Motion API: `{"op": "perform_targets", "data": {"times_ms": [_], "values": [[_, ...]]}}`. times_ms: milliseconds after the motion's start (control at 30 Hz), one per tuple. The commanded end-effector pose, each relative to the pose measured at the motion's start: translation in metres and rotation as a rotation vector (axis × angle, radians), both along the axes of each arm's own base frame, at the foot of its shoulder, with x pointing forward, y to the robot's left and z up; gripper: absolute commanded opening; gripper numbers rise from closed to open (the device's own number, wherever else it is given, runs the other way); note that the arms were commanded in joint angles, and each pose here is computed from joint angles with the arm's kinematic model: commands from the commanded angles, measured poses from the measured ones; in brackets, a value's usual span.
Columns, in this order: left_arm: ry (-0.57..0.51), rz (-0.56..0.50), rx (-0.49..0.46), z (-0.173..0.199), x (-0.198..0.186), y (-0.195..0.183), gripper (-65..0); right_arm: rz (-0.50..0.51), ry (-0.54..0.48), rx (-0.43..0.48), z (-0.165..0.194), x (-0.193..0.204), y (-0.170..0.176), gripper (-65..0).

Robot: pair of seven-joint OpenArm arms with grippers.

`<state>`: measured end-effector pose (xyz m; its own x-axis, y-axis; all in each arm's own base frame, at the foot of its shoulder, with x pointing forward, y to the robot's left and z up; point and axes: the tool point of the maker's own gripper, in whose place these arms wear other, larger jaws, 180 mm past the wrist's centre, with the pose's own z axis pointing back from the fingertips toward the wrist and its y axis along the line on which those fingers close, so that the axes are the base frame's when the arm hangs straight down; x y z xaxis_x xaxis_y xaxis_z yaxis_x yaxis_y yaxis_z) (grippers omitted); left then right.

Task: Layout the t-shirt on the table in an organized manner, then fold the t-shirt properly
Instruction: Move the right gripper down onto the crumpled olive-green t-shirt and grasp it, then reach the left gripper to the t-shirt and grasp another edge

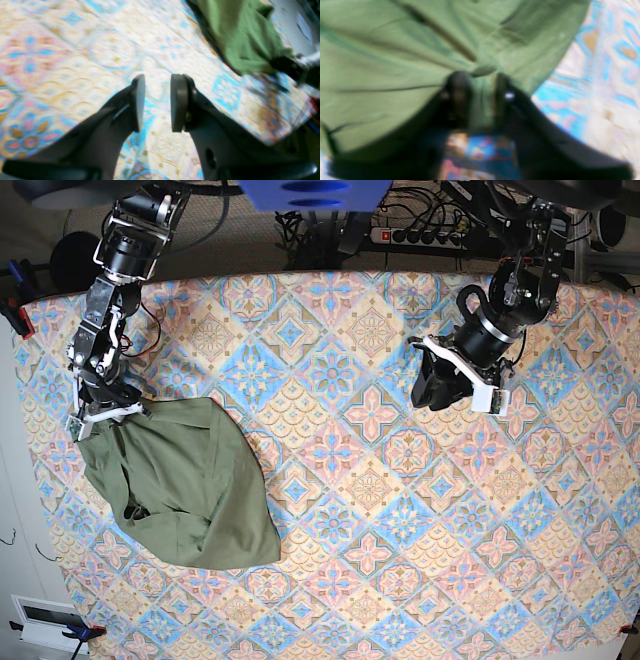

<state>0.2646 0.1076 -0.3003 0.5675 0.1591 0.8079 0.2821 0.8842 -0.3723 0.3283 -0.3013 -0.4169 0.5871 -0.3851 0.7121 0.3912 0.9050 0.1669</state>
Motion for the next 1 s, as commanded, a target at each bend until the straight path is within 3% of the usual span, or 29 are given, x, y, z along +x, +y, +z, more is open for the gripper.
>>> {"op": "perform_targets", "data": {"times_ms": [0,33,133,267,467,633,767,867,967], "values": [[-0.040,0.004,-0.002,0.010,0.005,0.002,-47.3,0.053,-0.088,0.015,0.021,0.017,0.005,-59.4],[-0.040,0.004,-0.002,0.010,0.005,0.001,-47.3,0.113,-0.125,0.057,0.025,0.022,0.018,-65.0],[-0.039,0.005,-0.002,0.010,0.005,0.002,-47.3,0.220,-0.252,0.149,0.051,0.032,0.045,-63.2],[-0.040,0.007,0.001,0.010,0.005,0.003,-47.3,0.268,-0.312,0.208,0.067,0.014,0.067,-63.9],[-0.042,0.010,0.003,0.011,0.006,0.005,-47.3,0.549,-0.413,0.267,0.114,0.012,0.169,-63.9],[-0.028,0.027,0.010,0.007,0.002,0.011,-47.3,0.764,-0.307,0.330,0.106,-0.023,0.244,-63.9],[-0.036,0.044,0.020,0.009,0.004,0.018,-47.3,0.899,-0.210,0.359,0.092,-0.048,0.284,-63.9],[-0.025,0.071,0.033,0.006,0.001,0.029,-47.3,1.113,-0.099,0.259,0.070,-0.080,0.313,-63.9],[-0.028,0.102,0.047,0.007,0.001,0.041,-47.3,1.291,-0.031,0.081,0.055,-0.094,0.329,-63.9]]}}
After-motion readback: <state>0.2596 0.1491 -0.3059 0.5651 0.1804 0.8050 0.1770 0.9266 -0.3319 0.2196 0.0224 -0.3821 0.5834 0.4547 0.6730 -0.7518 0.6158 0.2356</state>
